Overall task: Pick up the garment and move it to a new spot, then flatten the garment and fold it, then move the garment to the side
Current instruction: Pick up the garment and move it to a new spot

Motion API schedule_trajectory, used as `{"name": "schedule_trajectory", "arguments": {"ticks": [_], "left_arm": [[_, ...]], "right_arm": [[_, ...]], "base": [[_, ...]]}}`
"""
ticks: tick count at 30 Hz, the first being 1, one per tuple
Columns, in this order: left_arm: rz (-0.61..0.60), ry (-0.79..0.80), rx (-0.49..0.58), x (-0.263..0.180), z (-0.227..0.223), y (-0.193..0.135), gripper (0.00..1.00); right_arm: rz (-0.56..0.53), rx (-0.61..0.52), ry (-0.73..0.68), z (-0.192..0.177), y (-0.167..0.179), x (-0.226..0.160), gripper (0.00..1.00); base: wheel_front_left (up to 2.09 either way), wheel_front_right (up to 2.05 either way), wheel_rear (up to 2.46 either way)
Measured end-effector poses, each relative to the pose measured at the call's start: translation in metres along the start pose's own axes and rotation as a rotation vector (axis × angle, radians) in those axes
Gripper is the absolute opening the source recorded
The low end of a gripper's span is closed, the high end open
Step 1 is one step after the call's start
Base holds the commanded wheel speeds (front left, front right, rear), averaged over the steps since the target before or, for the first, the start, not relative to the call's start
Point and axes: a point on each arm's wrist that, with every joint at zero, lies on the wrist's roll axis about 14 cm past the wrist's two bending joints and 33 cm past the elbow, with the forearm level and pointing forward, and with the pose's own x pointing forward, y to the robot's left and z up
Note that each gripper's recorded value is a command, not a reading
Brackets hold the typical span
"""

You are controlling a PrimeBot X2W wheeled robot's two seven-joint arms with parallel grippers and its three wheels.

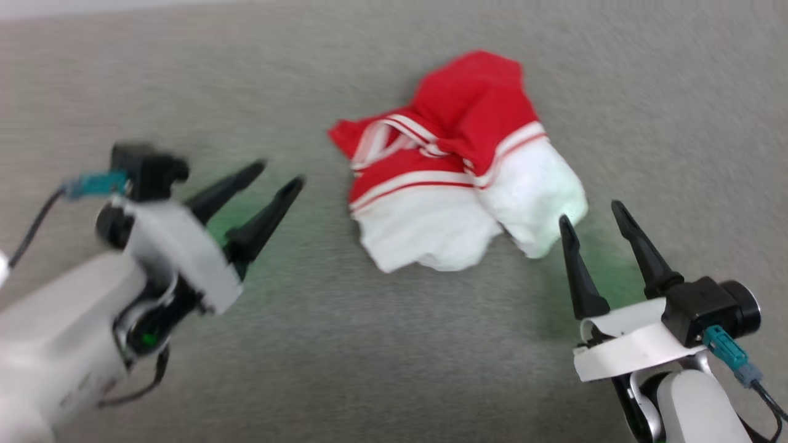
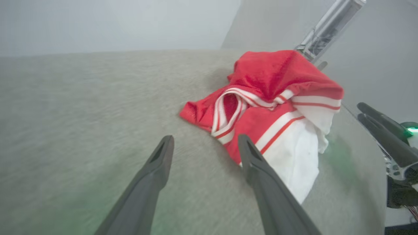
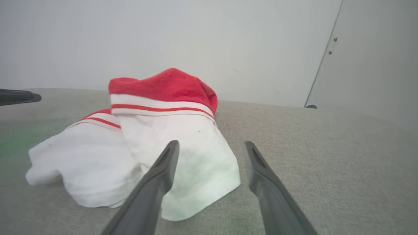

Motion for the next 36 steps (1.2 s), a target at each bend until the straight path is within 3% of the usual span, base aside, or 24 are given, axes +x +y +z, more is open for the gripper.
{"name": "schedule_trajectory", "arguments": {"ticks": [3,5,10,20,28,36], "left_arm": [[0.125,-0.015,-0.036,-0.039,-0.006,0.023,1.00],[0.203,-0.085,-0.114,-0.061,0.003,0.034,1.00],[0.384,-0.213,-0.176,-0.125,0.004,0.058,1.00],[0.659,-0.346,-0.167,-0.240,-0.022,0.072,1.00],[0.790,-0.381,-0.110,-0.287,-0.046,0.065,1.00],[0.738,-0.429,0.039,-0.271,-0.020,0.046,1.00]], "right_arm": [[0.017,-0.001,-0.014,0.005,0.007,0.000,1.00],[0.018,0.006,-0.017,0.007,0.009,-0.001,1.00],[0.015,0.027,-0.032,0.015,0.011,-0.003,1.00],[0.050,0.038,-0.003,0.015,0.027,-0.013,1.00],[0.036,0.025,0.007,0.019,0.022,-0.028,1.00],[0.006,-0.008,0.016,0.022,0.011,-0.036,1.00]], "base": [[0.00,0.00,0.00],[0.00,0.00,0.00],[0.00,0.00,0.00],[0.00,0.00,0.00],[0.00,0.00,0.00],[0.00,0.00,0.00]]}}
